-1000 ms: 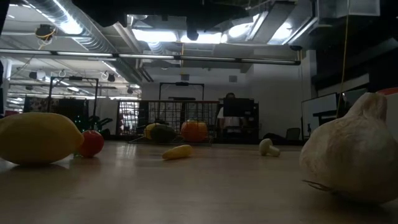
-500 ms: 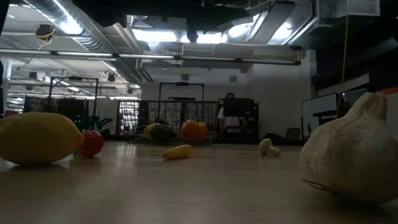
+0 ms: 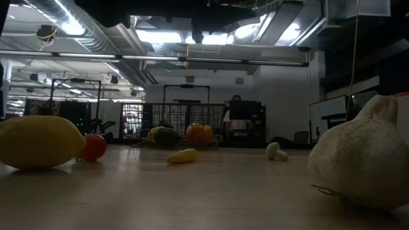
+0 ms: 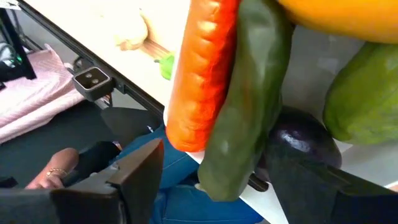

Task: Sort produce into baskets
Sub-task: Put the mushroom into the white bin

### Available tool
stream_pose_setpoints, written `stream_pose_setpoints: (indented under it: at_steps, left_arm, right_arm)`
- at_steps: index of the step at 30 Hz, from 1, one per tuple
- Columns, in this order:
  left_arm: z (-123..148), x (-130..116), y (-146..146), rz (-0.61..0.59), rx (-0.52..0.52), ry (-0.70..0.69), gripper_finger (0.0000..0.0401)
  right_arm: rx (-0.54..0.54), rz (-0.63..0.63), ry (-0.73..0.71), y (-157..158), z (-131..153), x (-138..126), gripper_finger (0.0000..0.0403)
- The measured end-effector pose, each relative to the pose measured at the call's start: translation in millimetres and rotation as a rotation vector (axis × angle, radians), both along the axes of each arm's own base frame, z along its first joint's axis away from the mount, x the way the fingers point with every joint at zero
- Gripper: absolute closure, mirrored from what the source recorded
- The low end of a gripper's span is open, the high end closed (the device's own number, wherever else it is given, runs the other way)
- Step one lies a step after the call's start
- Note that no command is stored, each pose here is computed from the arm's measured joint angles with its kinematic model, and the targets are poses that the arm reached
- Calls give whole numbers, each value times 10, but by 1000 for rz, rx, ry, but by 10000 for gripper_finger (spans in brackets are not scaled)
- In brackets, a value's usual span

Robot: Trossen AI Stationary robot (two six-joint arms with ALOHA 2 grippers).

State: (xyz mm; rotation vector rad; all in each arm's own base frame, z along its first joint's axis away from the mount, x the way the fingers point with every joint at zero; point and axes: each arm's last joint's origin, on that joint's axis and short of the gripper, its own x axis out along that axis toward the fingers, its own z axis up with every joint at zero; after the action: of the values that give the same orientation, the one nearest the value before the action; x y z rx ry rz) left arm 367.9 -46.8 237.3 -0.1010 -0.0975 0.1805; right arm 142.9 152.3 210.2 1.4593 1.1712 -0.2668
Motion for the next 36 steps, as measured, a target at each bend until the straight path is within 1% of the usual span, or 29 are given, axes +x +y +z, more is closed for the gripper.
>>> stream_pose_setpoints:
  at_steps: [17,23,29,36]
  left_arm:
    - [1,-2,-16,-4,6,0,199]
    - [0,-7,-33,-9,11,7,199]
    - [64,-62,-26,-10,22,125,199]
    - [179,-78,-33,-12,47,287,199]
  right_arm:
    - [32,-9,-42,-66,114,-57,127]
    - [6,-59,-124,-126,189,-77,127]
    - [-45,-81,-233,-189,269,-99,127]
    - [-150,-97,-360,-255,336,-114,127]
